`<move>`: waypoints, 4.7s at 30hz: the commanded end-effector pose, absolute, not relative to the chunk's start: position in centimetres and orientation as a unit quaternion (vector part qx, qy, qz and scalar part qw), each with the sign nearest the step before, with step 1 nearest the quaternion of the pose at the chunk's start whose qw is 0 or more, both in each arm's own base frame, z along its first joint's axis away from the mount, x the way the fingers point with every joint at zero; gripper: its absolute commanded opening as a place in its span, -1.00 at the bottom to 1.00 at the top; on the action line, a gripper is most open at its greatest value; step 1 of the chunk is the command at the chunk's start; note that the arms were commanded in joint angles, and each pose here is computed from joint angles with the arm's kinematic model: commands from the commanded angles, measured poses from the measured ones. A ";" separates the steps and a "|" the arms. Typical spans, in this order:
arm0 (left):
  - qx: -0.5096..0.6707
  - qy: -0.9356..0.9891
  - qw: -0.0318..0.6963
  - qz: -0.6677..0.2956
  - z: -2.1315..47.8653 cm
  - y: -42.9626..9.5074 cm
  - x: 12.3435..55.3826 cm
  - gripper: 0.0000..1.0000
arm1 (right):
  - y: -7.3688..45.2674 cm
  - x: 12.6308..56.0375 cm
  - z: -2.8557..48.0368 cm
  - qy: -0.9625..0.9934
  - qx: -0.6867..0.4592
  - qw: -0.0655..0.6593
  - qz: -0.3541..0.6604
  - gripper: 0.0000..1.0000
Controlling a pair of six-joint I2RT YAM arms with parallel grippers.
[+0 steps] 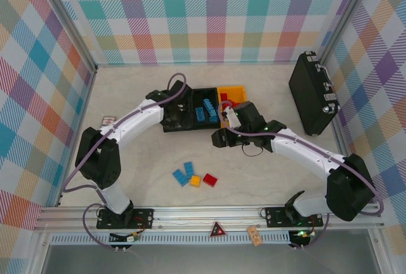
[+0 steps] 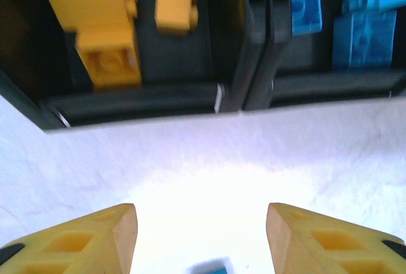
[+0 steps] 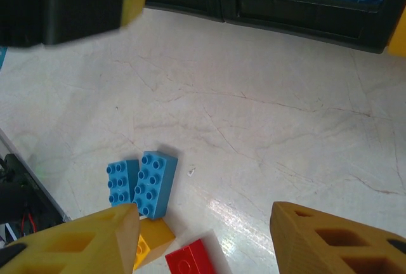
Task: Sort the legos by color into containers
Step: Pick up the lego from the middle-left of the table, then place the lego in the container, then pick up the lego from the bottom-center of the table.
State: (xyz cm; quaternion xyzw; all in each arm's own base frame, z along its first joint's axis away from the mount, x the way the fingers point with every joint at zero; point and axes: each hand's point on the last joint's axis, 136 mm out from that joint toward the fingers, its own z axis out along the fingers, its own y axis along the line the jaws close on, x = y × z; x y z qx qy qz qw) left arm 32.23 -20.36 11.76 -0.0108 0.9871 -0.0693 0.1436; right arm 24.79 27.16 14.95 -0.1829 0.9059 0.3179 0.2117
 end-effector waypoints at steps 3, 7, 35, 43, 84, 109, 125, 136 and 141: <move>-0.031 0.990 0.086 -0.107 9.7 -22.1 27.6 0.13 | 26.6 23.1 15.1 0.897 -0.213 0.207 0.329 0.14; -0.033 0.995 0.056 -0.081 7.8 -21.5 25.5 0.18 | 26.2 22.5 14.4 0.900 -0.210 0.200 0.326 0.14; -0.037 0.998 -0.021 -0.043 1.5 -22.9 20.8 -0.03 | 26.2 22.6 13.3 0.902 -0.188 0.199 0.334 0.14; -0.035 0.999 0.014 -0.035 2.8 -23.3 23.0 -0.37 | 26.1 22.6 13.5 0.902 -0.183 0.204 0.334 0.14; -0.003 0.969 0.248 -0.002 14.2 -26.0 47.6 -0.43 | 24.1 23.8 14.0 0.913 -0.134 0.237 0.305 0.14; 0.012 0.956 0.291 0.048 12.6 -25.5 52.6 0.00 | 24.1 24.4 14.3 0.915 -0.131 0.235 0.301 0.13; 0.026 0.958 0.283 -0.043 17.8 -26.5 46.5 0.02 | 24.4 24.9 14.7 0.913 -0.137 0.240 0.300 0.14; 0.019 0.963 0.252 -0.098 17.8 -24.6 39.9 0.03 | 25.3 23.4 14.4 0.910 -0.185 0.213 0.304 0.15; 0.018 0.964 0.223 -0.143 17.1 -24.1 36.0 0.06 | 26.2 21.5 12.9 0.909 -0.241 0.198 0.275 0.18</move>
